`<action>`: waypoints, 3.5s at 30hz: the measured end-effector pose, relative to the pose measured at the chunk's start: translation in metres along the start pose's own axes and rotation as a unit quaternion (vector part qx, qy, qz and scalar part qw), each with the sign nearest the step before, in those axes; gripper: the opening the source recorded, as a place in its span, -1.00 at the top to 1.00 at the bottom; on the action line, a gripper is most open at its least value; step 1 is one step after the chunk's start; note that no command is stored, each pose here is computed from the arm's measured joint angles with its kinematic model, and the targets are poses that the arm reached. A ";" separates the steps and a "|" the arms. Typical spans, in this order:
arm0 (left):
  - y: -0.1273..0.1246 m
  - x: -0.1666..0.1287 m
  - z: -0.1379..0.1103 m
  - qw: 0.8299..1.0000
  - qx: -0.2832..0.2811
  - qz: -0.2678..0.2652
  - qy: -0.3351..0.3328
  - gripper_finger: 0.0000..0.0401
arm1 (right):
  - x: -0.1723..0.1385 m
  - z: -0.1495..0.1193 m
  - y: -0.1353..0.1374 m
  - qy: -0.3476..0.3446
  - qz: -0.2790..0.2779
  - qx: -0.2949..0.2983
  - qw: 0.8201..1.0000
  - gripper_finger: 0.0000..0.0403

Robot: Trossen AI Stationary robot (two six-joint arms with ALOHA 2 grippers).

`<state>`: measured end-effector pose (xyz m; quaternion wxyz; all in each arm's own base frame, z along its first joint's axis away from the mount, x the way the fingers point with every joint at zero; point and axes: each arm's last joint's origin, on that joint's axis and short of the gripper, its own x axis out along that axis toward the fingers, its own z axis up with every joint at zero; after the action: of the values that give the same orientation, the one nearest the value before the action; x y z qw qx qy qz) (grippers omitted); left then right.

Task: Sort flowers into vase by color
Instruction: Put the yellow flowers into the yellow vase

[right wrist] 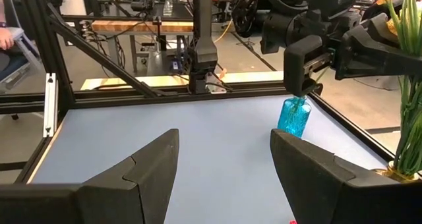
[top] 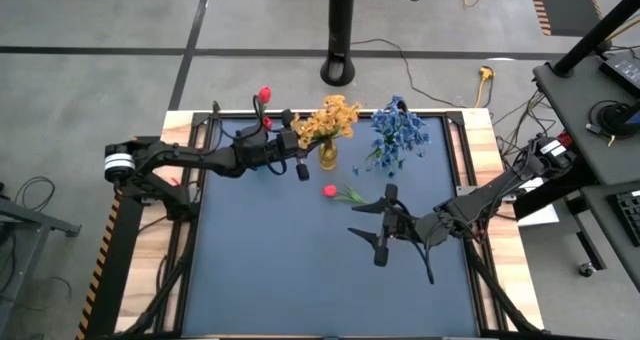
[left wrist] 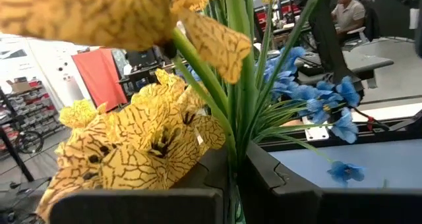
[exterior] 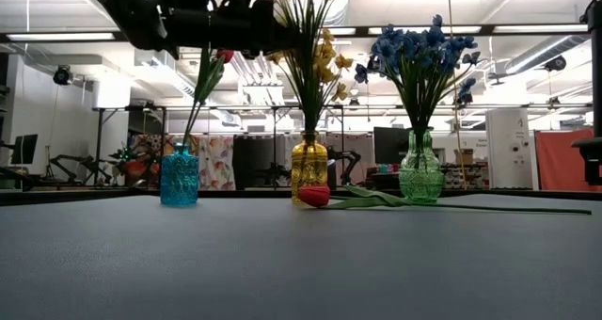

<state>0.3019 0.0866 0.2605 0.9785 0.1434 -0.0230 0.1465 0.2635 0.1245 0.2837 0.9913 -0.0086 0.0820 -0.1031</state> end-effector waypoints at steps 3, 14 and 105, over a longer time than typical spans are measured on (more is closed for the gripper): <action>0.000 0.000 -0.001 1.000 0.000 0.000 0.002 0.99 | 0.000 0.000 0.000 0.000 0.000 0.000 1.000 -0.16; -0.003 0.007 -0.014 1.000 -0.003 -0.013 0.004 0.99 | 0.000 0.000 0.000 0.000 0.000 0.000 1.000 -0.16; 0.006 -0.006 -0.002 0.980 -0.152 0.111 0.059 0.99 | 0.080 -0.099 -0.012 0.119 -0.166 -0.001 0.979 -0.16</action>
<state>0.2941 0.0905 0.2596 0.9662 -0.0193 -0.0029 0.2572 0.3225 0.0962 0.1739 0.9435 -0.0109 0.1971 -0.2662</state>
